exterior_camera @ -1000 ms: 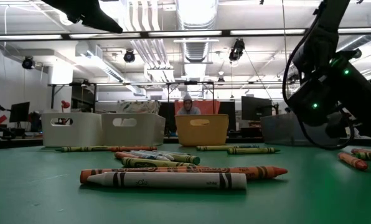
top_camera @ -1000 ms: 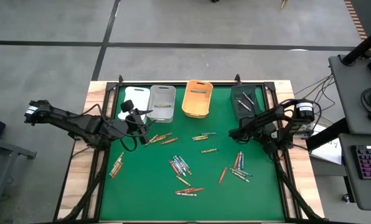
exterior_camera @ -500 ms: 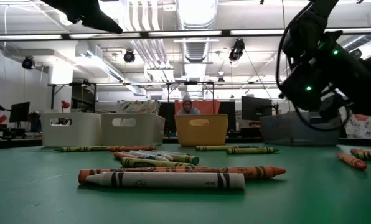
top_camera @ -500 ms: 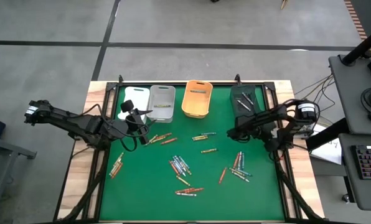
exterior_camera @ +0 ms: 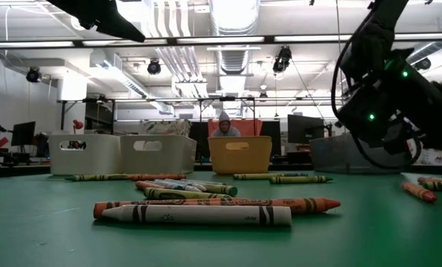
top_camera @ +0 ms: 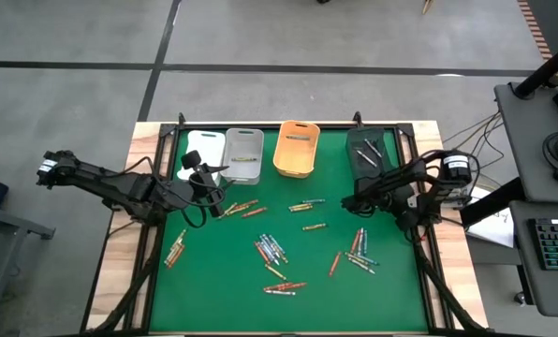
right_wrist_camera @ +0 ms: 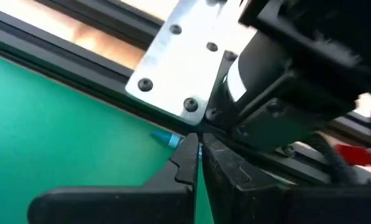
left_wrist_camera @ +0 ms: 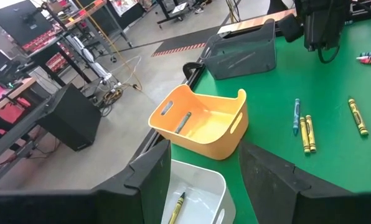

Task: Sort crayons
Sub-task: Put the blue crayon into the yellow bin

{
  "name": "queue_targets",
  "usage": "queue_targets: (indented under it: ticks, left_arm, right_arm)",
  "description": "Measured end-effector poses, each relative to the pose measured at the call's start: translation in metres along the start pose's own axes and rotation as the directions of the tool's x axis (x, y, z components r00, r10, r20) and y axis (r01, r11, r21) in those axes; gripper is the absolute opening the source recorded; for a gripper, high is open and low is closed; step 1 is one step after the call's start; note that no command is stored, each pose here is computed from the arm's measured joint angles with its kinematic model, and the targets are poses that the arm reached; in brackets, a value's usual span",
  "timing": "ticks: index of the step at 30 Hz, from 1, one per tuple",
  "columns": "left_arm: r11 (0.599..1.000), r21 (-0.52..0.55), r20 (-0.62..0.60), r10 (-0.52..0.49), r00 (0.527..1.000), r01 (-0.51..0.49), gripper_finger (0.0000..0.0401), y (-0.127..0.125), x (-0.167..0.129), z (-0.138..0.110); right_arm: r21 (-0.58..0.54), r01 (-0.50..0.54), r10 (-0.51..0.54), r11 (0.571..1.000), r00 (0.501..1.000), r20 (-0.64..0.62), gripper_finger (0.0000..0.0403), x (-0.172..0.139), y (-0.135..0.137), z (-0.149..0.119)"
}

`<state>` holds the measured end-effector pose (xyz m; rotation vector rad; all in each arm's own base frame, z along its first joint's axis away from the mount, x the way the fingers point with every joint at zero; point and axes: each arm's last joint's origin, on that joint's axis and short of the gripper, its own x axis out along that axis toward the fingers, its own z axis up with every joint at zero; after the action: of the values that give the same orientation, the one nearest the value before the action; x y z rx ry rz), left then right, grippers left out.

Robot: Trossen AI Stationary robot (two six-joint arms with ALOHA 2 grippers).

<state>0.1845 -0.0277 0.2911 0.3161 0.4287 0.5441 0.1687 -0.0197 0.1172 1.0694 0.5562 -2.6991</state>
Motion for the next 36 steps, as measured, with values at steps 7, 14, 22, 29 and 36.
queue_targets:
  ticks: [7, 14, 22, 29, 36]
  left_arm:
    - [1.000, 0.001, -0.002, 0.000, 1.000, 0.000, 0.0172, 0.000, 0.000, 0.000]
    - [1.000, 0.001, -0.002, 0.000, 1.000, 0.000, 0.0172, 0.000, 0.000, 0.000]
    - [1.000, -0.009, -0.002, -0.001, 1.000, 0.000, 0.0172, 0.000, 0.000, 0.000]
    - [1.000, -0.018, -0.001, 0.000, 1.000, 0.000, 0.0172, 0.000, 0.000, 0.000]
    - [0.999, -0.050, -0.002, -0.004, 1.000, 0.004, 0.0172, 0.000, 0.000, 0.000]
  right_arm:
    - [0.010, 0.027, -0.026, 1.000, 0.999, -0.042, 0.0012, 0.024, 0.001, -0.004]
    - [-0.025, -0.011, 0.008, 1.000, 0.993, -0.120, 0.0012, 0.012, 0.007, -0.009]
    - [-0.017, -0.031, 0.031, 0.999, 0.998, -0.048, 0.0012, -0.037, -0.003, 0.012]
    - [-0.247, -0.204, 0.210, 0.947, 0.978, -0.003, 0.0012, -0.052, -0.002, 0.028]
    - [-0.709, -0.372, 0.349, 0.599, 0.918, -0.186, 0.0012, -0.075, 0.017, 0.029]
